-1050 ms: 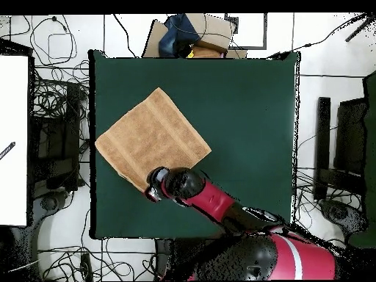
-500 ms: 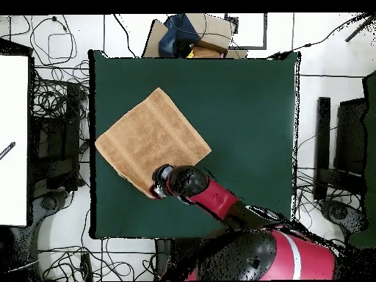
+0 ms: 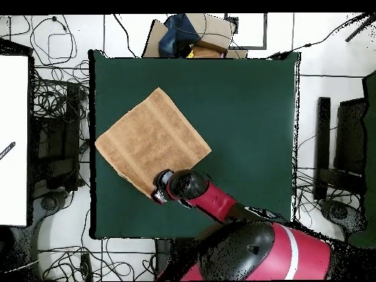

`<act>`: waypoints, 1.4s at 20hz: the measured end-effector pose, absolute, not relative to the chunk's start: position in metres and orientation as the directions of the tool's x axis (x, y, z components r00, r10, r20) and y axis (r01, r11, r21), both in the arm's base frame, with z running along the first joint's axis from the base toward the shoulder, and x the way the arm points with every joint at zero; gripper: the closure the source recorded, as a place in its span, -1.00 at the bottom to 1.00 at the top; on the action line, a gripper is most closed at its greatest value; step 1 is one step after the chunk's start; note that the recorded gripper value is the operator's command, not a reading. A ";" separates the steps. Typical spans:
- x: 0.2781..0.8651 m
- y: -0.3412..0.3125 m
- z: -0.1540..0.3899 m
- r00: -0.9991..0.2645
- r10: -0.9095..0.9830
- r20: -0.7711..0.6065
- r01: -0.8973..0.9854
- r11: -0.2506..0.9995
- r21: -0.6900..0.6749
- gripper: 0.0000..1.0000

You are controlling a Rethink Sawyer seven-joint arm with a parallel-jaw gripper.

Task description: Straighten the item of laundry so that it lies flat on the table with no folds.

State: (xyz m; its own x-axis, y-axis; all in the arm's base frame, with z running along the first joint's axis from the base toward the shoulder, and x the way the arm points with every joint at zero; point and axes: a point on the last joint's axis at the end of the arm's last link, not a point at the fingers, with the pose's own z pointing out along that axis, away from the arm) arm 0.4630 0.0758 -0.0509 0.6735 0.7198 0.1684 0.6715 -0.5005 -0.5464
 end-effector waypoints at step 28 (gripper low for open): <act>0.435 0.110 -0.077 0.625 0.766 0.152 0.681 -0.439 -0.586 1.00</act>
State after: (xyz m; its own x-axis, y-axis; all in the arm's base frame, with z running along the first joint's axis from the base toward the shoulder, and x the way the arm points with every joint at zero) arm 0.4345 0.1099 -0.0769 0.6246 0.7660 0.1520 0.6809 -0.4389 -0.5862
